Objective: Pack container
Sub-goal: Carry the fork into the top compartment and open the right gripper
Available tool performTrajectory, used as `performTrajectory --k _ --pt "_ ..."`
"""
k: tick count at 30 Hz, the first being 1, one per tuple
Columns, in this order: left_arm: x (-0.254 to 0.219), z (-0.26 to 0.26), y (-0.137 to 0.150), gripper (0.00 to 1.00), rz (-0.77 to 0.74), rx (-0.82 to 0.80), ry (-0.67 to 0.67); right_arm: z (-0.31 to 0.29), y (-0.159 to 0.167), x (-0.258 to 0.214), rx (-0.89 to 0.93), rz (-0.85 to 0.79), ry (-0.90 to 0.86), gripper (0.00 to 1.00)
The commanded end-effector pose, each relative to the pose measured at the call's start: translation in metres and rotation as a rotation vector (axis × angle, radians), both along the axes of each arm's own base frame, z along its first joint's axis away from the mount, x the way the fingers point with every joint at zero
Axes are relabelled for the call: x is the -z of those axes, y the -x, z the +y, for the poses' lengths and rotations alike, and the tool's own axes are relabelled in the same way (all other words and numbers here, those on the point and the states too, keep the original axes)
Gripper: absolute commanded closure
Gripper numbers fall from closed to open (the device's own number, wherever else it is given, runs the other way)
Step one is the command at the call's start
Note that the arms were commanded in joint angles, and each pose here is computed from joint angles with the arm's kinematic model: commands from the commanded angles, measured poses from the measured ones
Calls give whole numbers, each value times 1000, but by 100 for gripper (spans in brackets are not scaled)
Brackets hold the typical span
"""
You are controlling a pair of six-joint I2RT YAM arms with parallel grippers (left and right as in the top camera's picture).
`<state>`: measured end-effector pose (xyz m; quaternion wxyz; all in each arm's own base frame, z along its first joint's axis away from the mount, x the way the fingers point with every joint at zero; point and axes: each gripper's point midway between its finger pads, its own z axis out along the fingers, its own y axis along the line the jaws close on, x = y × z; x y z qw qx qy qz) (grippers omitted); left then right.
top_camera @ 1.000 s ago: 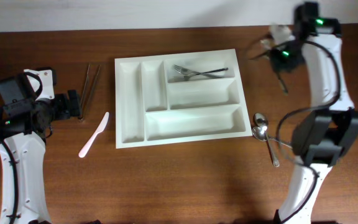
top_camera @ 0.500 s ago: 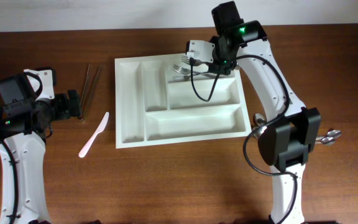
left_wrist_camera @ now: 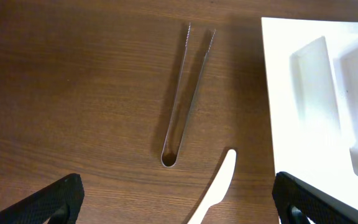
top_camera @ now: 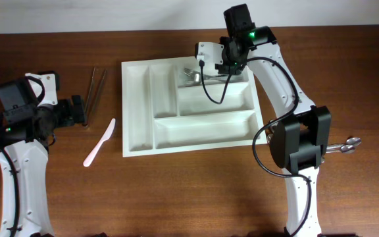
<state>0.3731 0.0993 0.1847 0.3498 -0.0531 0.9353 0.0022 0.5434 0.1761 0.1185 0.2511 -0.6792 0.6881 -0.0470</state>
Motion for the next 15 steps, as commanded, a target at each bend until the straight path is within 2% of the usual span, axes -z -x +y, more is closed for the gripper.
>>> performTrajectory --k 1,6,8,10,15 --pt "-8 0 -5 1 -22 16 -5 -3 -6 1 112 13 -23 71" --pt "-8 0 -5 1 -22 16 -5 -47 -22 -55 612 -54 -127 71" --pt "-8 0 -5 1 -22 16 -5 -67 -17 -74 769 -33 -204 63" --pt "-8 0 -5 1 -22 16 -5 -96 -7 -89 969 12 -285 52" --pt "-8 0 -5 1 -22 16 -5 -171 33 -80 1388 234 -409 44"
